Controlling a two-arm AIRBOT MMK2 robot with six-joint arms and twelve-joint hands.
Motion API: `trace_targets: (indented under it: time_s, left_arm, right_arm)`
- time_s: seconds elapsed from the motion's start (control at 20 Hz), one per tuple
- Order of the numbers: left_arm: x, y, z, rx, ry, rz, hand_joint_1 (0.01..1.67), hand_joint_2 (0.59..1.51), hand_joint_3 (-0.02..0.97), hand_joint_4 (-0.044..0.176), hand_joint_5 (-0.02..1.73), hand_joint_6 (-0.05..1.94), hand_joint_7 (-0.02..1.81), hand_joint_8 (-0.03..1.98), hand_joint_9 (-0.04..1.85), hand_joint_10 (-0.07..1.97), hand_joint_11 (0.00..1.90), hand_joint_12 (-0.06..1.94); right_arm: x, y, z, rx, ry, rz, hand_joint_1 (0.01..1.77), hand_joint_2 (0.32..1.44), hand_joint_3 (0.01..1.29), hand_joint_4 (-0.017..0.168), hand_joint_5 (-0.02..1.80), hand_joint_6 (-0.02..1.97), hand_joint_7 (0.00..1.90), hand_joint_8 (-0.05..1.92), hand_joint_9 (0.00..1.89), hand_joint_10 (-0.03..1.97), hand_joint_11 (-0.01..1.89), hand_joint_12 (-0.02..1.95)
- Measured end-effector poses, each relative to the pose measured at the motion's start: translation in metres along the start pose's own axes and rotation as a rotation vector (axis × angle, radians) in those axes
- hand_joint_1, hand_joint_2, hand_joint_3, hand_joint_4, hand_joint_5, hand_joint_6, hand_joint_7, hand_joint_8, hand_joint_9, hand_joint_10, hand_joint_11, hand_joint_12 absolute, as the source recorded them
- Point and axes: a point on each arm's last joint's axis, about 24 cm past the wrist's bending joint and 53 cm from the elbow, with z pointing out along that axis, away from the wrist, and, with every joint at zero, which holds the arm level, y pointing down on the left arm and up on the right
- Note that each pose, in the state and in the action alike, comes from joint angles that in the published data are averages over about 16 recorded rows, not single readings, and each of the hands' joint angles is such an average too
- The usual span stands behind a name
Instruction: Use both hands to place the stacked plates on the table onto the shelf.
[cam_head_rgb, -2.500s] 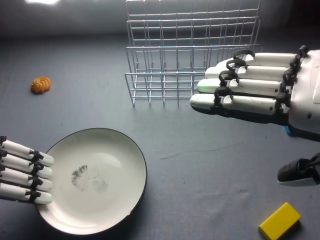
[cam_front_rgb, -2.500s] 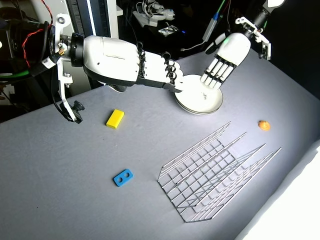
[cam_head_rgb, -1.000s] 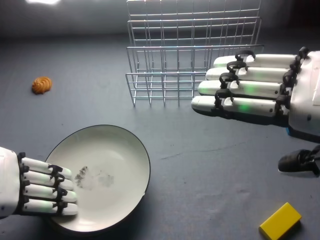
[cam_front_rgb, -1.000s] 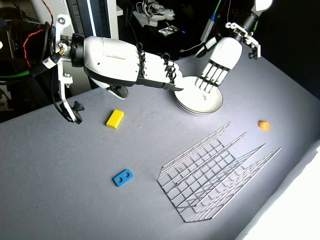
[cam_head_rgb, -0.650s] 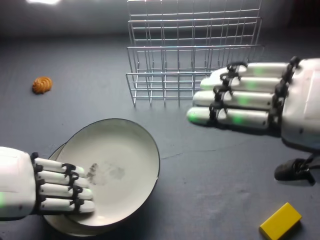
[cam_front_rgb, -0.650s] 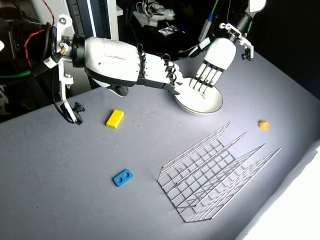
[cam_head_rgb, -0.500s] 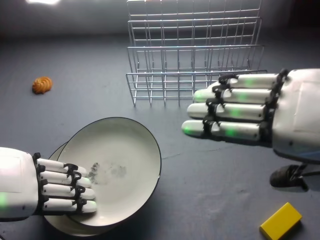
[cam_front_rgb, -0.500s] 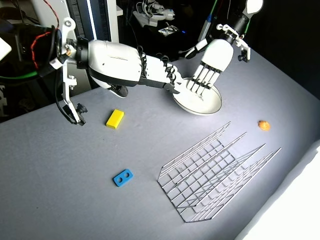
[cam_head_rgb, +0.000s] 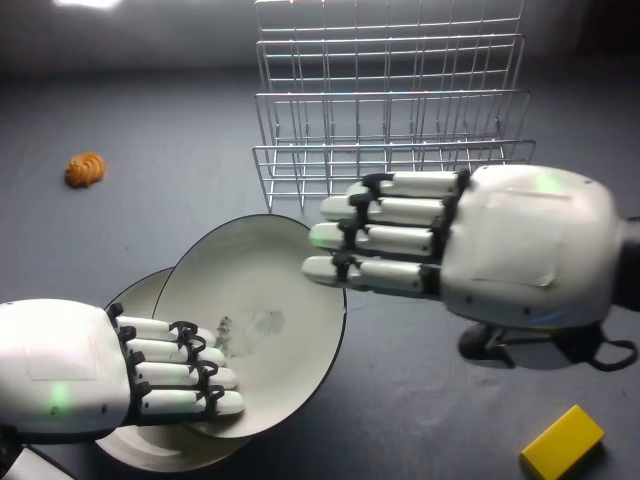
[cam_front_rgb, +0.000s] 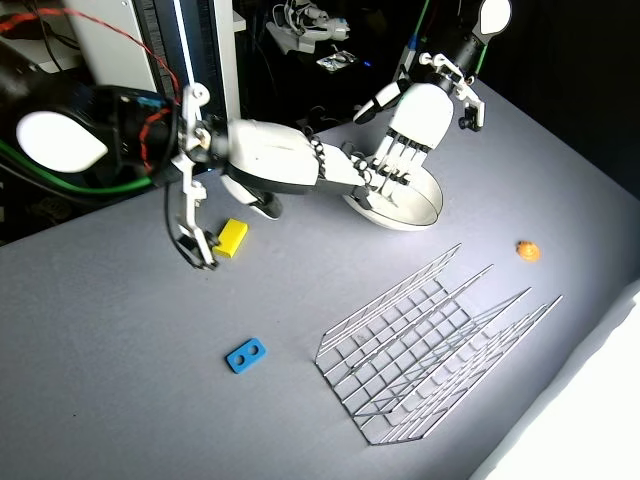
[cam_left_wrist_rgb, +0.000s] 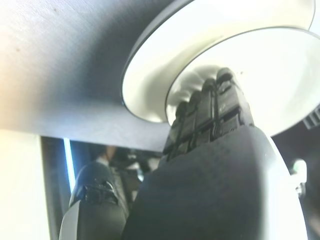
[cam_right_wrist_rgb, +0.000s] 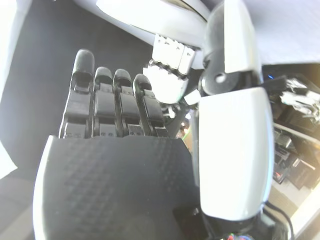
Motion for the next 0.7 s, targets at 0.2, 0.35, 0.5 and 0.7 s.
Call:
trace_targets:
  time_s: [0.2,0.35,0.5,0.7]
  left_arm:
    - [-0.006,-0.005,0.005,0.006,-0.025,-0.033,0.01,1.090,0.020,-0.004,0.01,-0.01,0.00,-0.01,0.01,0.00,0.01,0.01]
    - [-0.009,-0.007,0.007,0.009,-0.040,-0.053,0.02,1.090,0.021,-0.004,0.02,-0.01,0.00,-0.01,0.01,0.01,0.01,0.01]
    - [-0.012,-0.009,0.008,0.013,-0.052,-0.070,0.02,1.092,0.020,-0.004,0.02,-0.01,0.01,-0.01,0.02,0.01,0.02,0.01]
    - [-0.015,-0.010,0.009,0.016,-0.062,-0.082,0.02,1.087,0.020,-0.004,0.04,-0.01,0.02,-0.01,0.02,0.01,0.02,0.02]
  right_arm:
    - [0.005,0.000,0.020,-0.009,-0.015,-0.019,1.21,0.94,0.01,0.008,0.09,0.03,0.04,0.02,0.03,0.01,0.02,0.53]
    - [0.008,0.003,0.033,-0.021,-0.028,-0.028,1.22,0.95,0.01,0.008,0.10,0.03,0.04,0.02,0.02,0.01,0.02,0.53]
    - [0.010,0.007,0.046,-0.034,-0.039,-0.034,1.24,0.95,0.01,0.008,0.12,0.03,0.05,0.02,0.03,0.01,0.02,0.58]
    - [0.015,0.012,0.062,-0.047,-0.048,-0.038,1.25,0.96,0.01,0.008,0.16,0.03,0.09,0.02,0.06,0.02,0.02,0.67]
